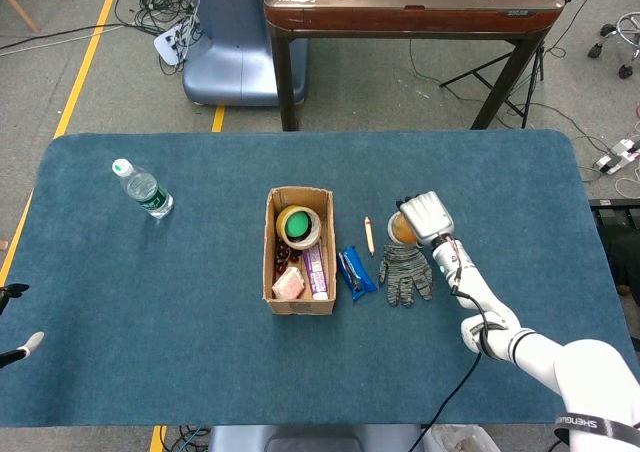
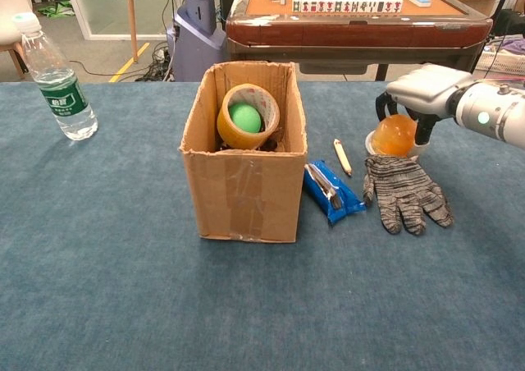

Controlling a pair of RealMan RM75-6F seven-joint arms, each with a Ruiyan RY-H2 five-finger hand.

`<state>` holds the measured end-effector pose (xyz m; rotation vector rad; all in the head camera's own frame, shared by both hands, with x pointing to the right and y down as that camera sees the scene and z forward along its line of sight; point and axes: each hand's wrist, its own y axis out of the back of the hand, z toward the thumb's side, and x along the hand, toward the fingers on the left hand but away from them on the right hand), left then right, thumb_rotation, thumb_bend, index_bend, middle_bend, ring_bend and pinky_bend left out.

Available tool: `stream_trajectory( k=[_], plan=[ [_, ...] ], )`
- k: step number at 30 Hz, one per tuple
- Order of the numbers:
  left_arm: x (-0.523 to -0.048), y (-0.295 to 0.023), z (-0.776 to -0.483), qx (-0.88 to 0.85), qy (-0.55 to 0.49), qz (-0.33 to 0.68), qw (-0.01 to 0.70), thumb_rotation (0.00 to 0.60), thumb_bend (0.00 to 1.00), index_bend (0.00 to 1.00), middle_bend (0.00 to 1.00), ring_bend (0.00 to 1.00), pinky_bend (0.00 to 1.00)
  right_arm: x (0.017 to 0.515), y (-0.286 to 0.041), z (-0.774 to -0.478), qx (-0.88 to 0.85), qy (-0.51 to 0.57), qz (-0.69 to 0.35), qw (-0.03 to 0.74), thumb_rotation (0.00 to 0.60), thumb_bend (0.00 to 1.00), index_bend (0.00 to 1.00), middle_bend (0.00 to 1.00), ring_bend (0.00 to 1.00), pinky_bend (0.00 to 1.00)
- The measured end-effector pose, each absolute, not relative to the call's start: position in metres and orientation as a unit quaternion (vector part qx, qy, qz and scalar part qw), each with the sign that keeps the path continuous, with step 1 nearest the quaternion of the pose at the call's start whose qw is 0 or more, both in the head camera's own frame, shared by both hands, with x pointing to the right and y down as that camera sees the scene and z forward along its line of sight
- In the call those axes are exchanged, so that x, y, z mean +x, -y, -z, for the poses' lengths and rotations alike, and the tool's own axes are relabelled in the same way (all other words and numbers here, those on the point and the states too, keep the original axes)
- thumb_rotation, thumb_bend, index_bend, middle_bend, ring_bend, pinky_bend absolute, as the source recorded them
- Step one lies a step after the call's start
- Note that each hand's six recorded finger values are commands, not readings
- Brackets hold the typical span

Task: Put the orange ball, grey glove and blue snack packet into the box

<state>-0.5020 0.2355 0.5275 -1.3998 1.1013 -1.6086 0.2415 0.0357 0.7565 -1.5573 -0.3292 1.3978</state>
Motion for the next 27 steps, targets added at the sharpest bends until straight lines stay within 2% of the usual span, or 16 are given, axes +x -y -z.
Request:
stream_trajectory(
  k=[6,12,22,27],
  plan=[
    [-0.501,-0.235,-0.528,-0.542,-0.426,0.626,0.364,0.6,0.12,0.28,0.36,0.27,0.4,0.233,-0.029,-0.729,-0.647,0.17,-0.544,0.507,0.6,0.0,0.57,0.51,0.49,0.61],
    [-0.501,-0.235,-0.531,-0.542,-0.423,0.628,0.364,0.6,0.12,0.28,0.36,0.27,0.4,0.214,-0.026,-0.687,-0.653,0.197,-0.504,0.53,0.6,0.0,0.57,0.51,0.49,0.61],
    [-0.5,-0.236,-0.528,-0.541,-0.427,0.625,0.366,0.6,0.12,0.28,0.36,0.27,0.4,0.163,-0.032,-0.608,-0.645,0.215,-0.44,0.587,0.6,0.0,0.57,0.51,0.49,0.61],
    [-0.503,-0.235,-0.525,-0.538,-0.43,0.626,0.366,0.6,0.12,0.29,0.36,0.27,0.4,0.137,-0.036,-0.587,-0.645,0.216,-0.414,0.604,0.6,0.0,0.57,0.51,0.49,0.61]
  ],
)
